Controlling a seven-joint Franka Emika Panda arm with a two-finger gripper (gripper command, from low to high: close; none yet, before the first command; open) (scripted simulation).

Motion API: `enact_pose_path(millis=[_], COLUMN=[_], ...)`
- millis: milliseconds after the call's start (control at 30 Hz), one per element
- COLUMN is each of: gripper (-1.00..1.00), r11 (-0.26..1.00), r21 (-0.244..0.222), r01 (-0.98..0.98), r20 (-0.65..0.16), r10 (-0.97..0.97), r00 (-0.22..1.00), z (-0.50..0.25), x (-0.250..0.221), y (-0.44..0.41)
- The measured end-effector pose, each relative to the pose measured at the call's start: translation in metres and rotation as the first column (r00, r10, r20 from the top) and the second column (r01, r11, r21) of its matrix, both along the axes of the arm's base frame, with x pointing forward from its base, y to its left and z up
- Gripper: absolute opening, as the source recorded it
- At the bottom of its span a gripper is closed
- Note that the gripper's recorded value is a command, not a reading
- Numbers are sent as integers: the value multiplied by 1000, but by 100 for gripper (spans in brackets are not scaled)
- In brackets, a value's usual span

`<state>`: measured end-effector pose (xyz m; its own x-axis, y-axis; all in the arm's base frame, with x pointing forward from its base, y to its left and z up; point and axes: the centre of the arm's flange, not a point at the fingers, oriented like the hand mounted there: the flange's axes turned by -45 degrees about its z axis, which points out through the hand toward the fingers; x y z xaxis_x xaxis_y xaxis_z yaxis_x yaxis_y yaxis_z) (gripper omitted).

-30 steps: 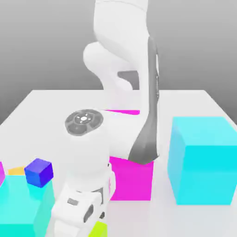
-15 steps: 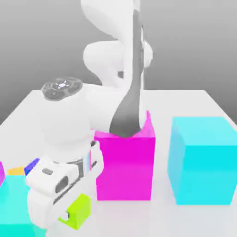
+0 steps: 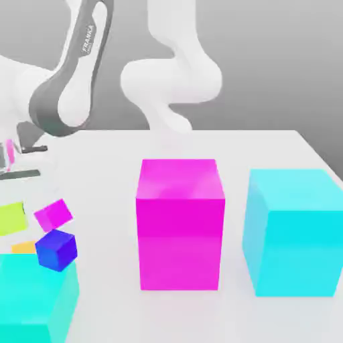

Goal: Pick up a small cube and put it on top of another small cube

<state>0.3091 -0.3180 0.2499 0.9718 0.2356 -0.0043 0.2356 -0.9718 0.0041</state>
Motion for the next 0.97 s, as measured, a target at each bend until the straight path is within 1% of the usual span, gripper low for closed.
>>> enact_pose_path(millis=[333, 367, 600, 767, 967], gripper=[-100, 100, 100, 100, 100], r11=[1000, 1000, 1000, 1000, 1000], r21=[3, 5, 3, -4, 3], r01=[-7, -6, -6, -10, -2], r20=[6, 4, 5, 11, 6], r10=[7, 6, 6, 10, 2], r00=[1000, 1000, 1000, 1000, 1000], z=[-57, -63, -64, -31, -3], x=[1, -1, -1, 3, -1], y=[3, 4, 3, 2, 2])
